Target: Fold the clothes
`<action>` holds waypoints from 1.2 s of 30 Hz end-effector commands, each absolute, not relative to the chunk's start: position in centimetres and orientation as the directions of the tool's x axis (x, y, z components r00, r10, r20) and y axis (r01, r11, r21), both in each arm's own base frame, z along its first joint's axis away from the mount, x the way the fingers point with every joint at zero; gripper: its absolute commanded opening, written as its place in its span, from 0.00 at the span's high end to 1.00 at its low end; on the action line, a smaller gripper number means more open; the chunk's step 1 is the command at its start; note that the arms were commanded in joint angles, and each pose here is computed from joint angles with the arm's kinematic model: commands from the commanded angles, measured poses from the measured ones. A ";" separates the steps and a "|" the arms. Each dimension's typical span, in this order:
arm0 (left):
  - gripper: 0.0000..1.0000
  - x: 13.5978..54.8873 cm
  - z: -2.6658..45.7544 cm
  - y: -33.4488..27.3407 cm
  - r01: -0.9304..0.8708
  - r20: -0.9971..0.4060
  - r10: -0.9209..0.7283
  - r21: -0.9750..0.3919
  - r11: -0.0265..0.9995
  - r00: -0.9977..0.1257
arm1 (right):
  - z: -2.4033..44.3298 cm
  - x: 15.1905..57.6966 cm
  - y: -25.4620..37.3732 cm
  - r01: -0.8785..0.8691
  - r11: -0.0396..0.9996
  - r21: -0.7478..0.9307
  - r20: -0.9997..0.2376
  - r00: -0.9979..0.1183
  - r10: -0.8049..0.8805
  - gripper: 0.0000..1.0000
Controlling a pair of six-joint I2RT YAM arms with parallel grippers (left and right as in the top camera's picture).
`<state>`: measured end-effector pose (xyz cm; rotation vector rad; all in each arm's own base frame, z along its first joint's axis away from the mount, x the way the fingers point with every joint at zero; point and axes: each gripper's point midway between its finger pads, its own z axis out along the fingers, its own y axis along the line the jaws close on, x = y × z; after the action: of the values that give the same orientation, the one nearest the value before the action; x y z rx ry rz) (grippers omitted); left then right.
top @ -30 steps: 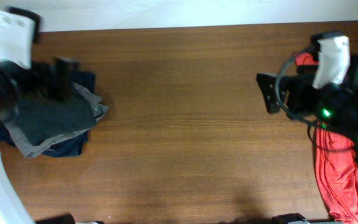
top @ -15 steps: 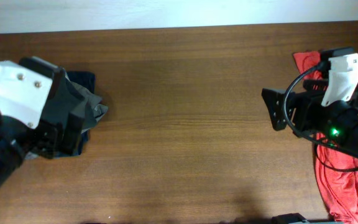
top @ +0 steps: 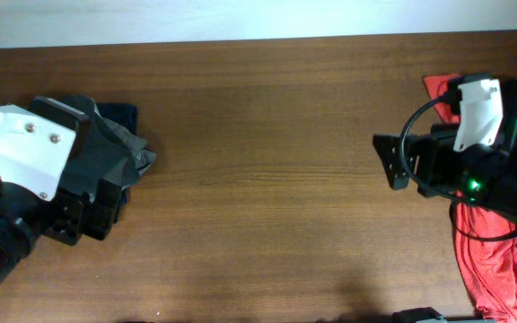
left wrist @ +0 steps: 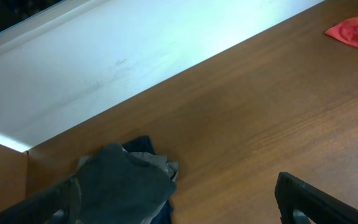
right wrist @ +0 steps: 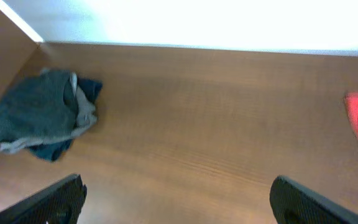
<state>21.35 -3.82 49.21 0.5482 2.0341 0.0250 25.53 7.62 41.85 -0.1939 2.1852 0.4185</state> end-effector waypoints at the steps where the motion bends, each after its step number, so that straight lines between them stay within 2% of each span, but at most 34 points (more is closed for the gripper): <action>1: 0.01 21.3 49.4 -3.8 0.364 -0.828 0.387 0.241 0.900 -0.406 | 45.1 23.8 7.3 -0.368 0.926 0.077 -0.892 -0.440 -0.101 0.01; 3: 0.01 21.3 49.4 -3.8 0.364 -0.828 0.387 0.241 0.900 -0.406 | 45.9 23.0 6.6 -0.360 0.933 0.000 -0.911 -0.384 -0.148 0.01; 6: 0.01 21.3 49.4 -3.8 0.364 -0.828 0.387 0.241 0.900 -0.406 | 46.2 21.8 4.4 -0.261 0.963 -0.073 -0.919 -0.359 -0.167 0.01; 11: 0.01 21.3 49.4 -3.8 0.364 -0.828 0.387 0.241 0.900 -0.406 | 44.1 19.9 1.8 -0.132 0.983 -0.125 -0.935 -0.315 -0.161 0.01; 14: 0.01 21.3 49.4 -3.8 0.364 -0.828 0.387 0.241 0.900 -0.406 | 40.7 19.8 1.3 -0.110 0.984 -0.138 -0.937 -0.306 -0.166 0.01; 20: 0.01 21.3 49.4 -3.8 0.364 -0.828 0.386 0.241 0.900 -0.406 | 29.9 20.0 0.8 -0.096 0.986 -0.134 -0.912 -0.378 -0.160 0.01; 26: 0.01 21.3 49.4 -3.8 0.364 -0.828 0.387 0.241 0.900 -0.406 | 21.7 20.1 0.8 -0.098 0.986 -0.133 -0.901 -0.402 -0.161 0.01; 31: 0.01 21.3 49.4 -3.8 0.364 -0.828 0.387 0.241 0.900 -0.406 | 17.5 20.0 0.8 -0.097 0.986 -0.133 -0.907 -0.389 -0.161 0.01; 36: 0.01 21.3 49.4 -3.8 0.364 -0.828 0.386 0.241 0.900 -0.406 | 15.4 20.1 1.2 -0.111 0.986 -0.128 -0.916 -0.367 -0.160 0.01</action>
<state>21.35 -3.82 49.23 0.5485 2.0336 0.0253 20.03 1.26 16.12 -0.1950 1.9706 -0.0453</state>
